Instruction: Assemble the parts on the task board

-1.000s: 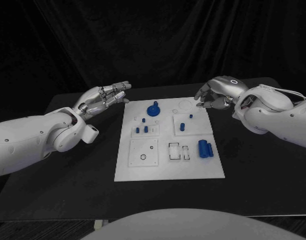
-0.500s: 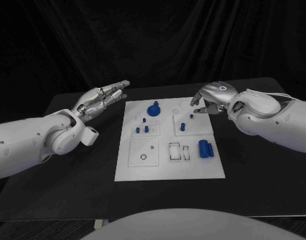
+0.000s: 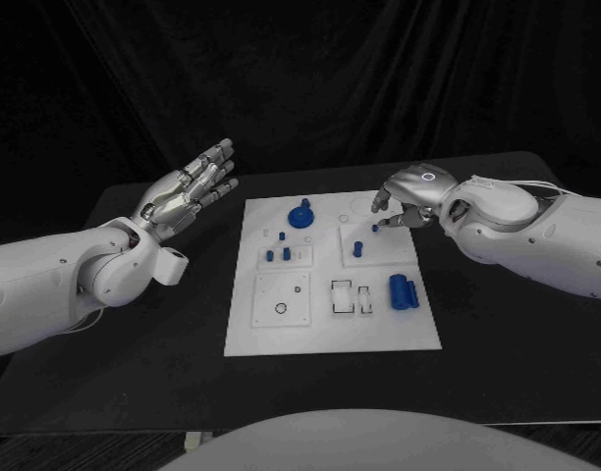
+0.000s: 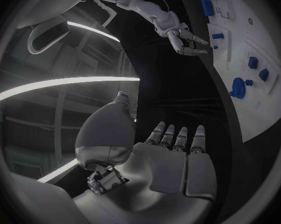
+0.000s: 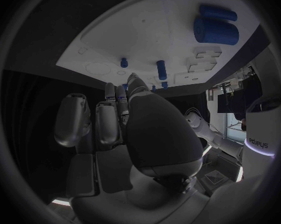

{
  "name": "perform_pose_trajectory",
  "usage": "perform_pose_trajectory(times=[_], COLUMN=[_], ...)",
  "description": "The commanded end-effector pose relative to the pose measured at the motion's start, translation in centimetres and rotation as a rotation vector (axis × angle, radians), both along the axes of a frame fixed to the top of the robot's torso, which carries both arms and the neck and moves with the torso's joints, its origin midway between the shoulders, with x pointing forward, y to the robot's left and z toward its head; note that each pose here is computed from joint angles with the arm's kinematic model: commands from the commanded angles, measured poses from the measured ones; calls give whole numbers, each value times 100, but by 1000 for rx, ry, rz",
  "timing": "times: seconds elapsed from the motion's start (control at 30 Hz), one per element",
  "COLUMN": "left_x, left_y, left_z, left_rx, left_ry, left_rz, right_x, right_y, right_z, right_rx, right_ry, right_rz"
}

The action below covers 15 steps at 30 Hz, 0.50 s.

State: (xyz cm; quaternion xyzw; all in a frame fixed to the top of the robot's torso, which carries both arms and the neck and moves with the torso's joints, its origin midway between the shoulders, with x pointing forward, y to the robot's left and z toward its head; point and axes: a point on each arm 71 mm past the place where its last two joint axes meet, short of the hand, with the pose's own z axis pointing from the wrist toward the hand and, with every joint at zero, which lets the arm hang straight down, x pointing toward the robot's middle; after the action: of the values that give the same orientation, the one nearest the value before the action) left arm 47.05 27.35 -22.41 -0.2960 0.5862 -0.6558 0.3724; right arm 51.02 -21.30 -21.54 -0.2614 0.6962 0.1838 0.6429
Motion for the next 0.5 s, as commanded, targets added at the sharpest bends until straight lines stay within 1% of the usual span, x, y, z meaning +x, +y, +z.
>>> perform_pose_trajectory(times=[0.03, 0.33, 0.5], left_x=[-12, -1, 0], left_y=[12, 21, 23], left_z=[103, 96, 98], left_rx=[-130, -124, -135], left_ry=[-96, -93, -91], left_rz=[9, 20, 5], right_x=[20, 48, 64], right_y=[-21, -15, 7], right_z=[-28, -51, -78], right_rx=[-24, -22, -27], right_ry=[14, 41, 52], right_rz=[-25, -34, -33])
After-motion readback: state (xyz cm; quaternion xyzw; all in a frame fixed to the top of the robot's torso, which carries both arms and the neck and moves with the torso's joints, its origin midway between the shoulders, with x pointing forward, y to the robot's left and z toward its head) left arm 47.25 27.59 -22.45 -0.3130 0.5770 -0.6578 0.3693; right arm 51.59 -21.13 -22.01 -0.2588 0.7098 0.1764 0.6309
